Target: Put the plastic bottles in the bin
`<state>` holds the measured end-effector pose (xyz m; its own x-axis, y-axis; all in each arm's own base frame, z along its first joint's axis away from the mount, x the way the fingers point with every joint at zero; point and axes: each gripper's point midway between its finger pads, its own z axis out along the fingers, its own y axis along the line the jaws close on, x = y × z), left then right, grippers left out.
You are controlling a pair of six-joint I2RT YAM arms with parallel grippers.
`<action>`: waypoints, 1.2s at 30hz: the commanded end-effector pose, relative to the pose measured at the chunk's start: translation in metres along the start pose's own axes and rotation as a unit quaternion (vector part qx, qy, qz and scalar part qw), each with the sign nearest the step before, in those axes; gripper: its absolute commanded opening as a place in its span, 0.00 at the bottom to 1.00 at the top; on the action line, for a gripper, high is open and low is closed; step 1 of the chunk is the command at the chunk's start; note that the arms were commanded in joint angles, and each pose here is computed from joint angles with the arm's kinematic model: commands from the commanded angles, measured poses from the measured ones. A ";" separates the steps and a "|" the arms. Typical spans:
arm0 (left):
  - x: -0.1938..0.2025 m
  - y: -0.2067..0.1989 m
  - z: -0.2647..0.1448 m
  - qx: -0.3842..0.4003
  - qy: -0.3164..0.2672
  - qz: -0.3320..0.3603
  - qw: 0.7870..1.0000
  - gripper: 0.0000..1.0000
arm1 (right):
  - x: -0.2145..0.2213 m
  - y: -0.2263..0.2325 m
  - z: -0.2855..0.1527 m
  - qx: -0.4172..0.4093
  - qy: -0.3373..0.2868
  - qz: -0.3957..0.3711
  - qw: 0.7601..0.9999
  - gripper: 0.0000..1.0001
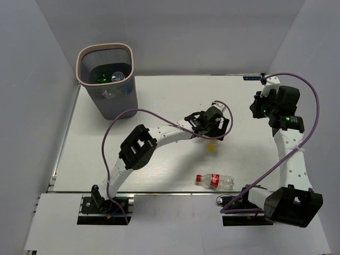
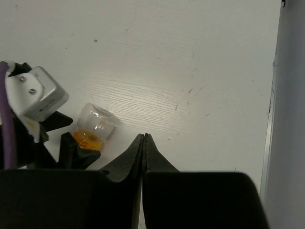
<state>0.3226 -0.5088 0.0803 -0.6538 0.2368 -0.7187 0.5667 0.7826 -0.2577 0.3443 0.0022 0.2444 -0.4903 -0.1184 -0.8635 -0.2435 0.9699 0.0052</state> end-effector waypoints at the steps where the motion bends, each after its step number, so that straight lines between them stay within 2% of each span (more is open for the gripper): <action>1: -0.006 0.008 -0.004 -0.064 0.006 0.007 0.998 0.99 | -0.006 0.001 0.001 -0.021 -0.015 0.022 0.999 0.00; 4: 0.008 0.015 0.008 -0.076 0.020 0.011 0.997 0.99 | -0.006 0.000 -0.001 -0.027 -0.017 0.037 0.999 0.00; 9: 0.021 0.025 0.015 -0.095 0.035 0.016 0.995 0.86 | -0.002 -0.004 -0.002 -0.029 -0.015 0.053 0.998 0.00; 12: 0.024 0.030 0.008 -0.099 0.034 0.026 0.994 0.70 | 0.003 -0.002 -0.001 -0.039 -0.010 0.053 0.998 0.00; 13: 0.012 0.028 -0.004 -0.100 0.020 0.024 0.995 0.59 | 0.006 0.002 -0.002 -0.052 -0.007 0.051 0.997 0.00; 14: 0.009 0.030 -0.010 -0.102 0.014 0.030 0.994 0.53 | 0.006 0.009 -0.004 -0.083 -0.013 0.007 0.996 0.00; 15: 0.005 0.029 -0.017 -0.100 0.011 0.029 0.994 0.48 | 0.010 0.015 -0.004 -0.101 -0.011 -0.012 0.995 0.08; 16: 0.000 0.029 -0.026 -0.097 0.005 0.035 0.995 0.44 | 0.020 0.030 -0.010 -0.146 0.000 -0.018 0.989 0.22; 17: -0.028 0.035 -0.046 -0.094 -0.024 0.026 0.995 0.35 | 0.022 0.039 -0.012 -0.187 -0.015 -0.090 0.978 0.48; 18: -0.026 0.037 -0.055 -0.094 -0.024 0.026 0.995 0.32 | 0.033 0.050 -0.019 -0.218 0.002 -0.098 0.971 0.58; 19: -0.041 0.051 -0.067 -0.114 -0.046 0.025 0.992 0.30 | 0.035 0.067 -0.026 -0.268 -0.009 -0.103 0.958 0.66; 20: -0.054 0.065 -0.080 -0.127 -0.059 0.030 0.990 0.27 | 0.047 0.073 -0.030 -0.293 -0.006 -0.149 0.944 0.81; 21: -0.080 0.068 -0.105 -0.130 -0.091 0.024 0.987 0.27 | 0.060 0.081 -0.036 -0.314 0.012 -0.142 0.939 0.88; 22: -0.089 0.077 -0.116 -0.139 -0.099 0.023 0.985 0.27 | 0.060 0.089 -0.039 -0.341 -0.003 -0.166 0.925 0.90; 25: -0.154 0.101 -0.166 -0.157 -0.166 0.016 0.973 0.26 | 0.089 0.107 -0.047 -0.392 0.026 -0.159 0.906 0.90; 28: -0.218 0.132 -0.222 -0.188 -0.232 -0.010 0.954 0.26 | 0.113 0.131 -0.060 -0.446 0.060 -0.149 0.880 0.75; 29: -0.233 0.155 -0.235 -0.205 -0.248 -0.020 0.946 0.26 | 0.123 0.138 -0.065 -0.461 0.073 -0.145 0.872 0.65; 32: -0.258 0.193 -0.270 -0.245 -0.288 -0.052 0.925 0.26 | 0.136 0.149 -0.070 -0.470 0.085 -0.161 0.864 0.49; 34: -0.270 0.230 -0.292 -0.270 -0.311 -0.083 0.907 0.27 | 0.142 0.151 -0.071 -0.464 0.089 -0.178 0.863 0.48; 36: -0.284 0.254 -0.324 -0.284 -0.344 -0.116 0.887 0.27 | 0.148 0.156 -0.072 -0.463 0.100 -0.182 0.862 0.54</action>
<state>0.4890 -0.2287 0.4044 -0.1908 -0.1684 -0.9671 0.0648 0.9809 -0.1836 0.1830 0.1149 0.1500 -0.3904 -0.4910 -0.7788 -0.9136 0.3112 0.2617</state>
